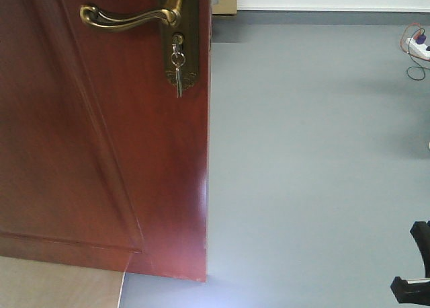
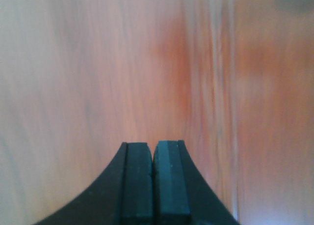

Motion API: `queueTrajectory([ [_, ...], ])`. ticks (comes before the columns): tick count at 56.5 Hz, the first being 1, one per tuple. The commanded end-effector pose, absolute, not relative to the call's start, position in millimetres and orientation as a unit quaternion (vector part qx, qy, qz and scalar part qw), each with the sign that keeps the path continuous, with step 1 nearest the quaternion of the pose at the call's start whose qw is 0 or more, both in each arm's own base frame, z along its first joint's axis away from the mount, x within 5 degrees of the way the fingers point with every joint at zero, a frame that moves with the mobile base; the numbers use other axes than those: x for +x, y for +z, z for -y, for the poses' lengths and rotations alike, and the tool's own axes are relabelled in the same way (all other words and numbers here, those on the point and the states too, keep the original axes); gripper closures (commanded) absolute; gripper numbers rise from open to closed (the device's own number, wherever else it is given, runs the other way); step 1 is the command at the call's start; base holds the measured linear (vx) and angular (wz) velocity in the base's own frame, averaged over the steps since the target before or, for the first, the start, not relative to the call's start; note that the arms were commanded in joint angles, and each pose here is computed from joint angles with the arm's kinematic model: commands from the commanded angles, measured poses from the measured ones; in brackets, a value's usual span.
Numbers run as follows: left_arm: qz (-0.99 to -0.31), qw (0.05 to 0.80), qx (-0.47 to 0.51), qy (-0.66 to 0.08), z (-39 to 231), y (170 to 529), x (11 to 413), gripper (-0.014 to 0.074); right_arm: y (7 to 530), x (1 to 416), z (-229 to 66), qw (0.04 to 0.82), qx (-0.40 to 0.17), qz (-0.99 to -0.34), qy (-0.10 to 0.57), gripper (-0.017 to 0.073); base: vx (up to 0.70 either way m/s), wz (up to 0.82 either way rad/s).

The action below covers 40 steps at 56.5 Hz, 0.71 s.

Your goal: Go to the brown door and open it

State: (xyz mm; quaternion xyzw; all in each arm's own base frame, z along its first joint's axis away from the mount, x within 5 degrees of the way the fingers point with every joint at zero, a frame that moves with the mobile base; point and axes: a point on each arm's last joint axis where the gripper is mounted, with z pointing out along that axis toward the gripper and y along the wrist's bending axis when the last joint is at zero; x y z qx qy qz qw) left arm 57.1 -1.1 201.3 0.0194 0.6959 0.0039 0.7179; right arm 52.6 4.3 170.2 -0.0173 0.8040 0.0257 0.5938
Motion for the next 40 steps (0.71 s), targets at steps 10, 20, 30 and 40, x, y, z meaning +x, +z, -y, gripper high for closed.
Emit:
queueTrajectory([
  [10,-0.667,0.745,0.017,-0.004,1.7,212.0,54.3,0.0558,175.8,54.2,-3.8,0.625,-0.019,-0.78,0.021,0.0559,0.0,0.0],
  [20,-0.668,0.744,0.017,-0.004,1.7,211.8,54.4,0.0558,175.8,54.2,-3.8,0.625,-0.019,-0.78,0.021,0.0559,0.0,0.0],
  [30,-0.668,0.744,0.017,-0.004,1.7,211.8,54.4,0.0558,175.8,54.2,-3.8,0.625,-0.019,-0.78,0.021,0.0559,0.0,0.0],
  [40,-0.668,0.744,0.017,-0.004,1.7,211.8,54.4,0.0558,175.8,54.2,-3.8,0.625,-0.019,-0.78,0.021,0.0559,0.0,0.0],
])
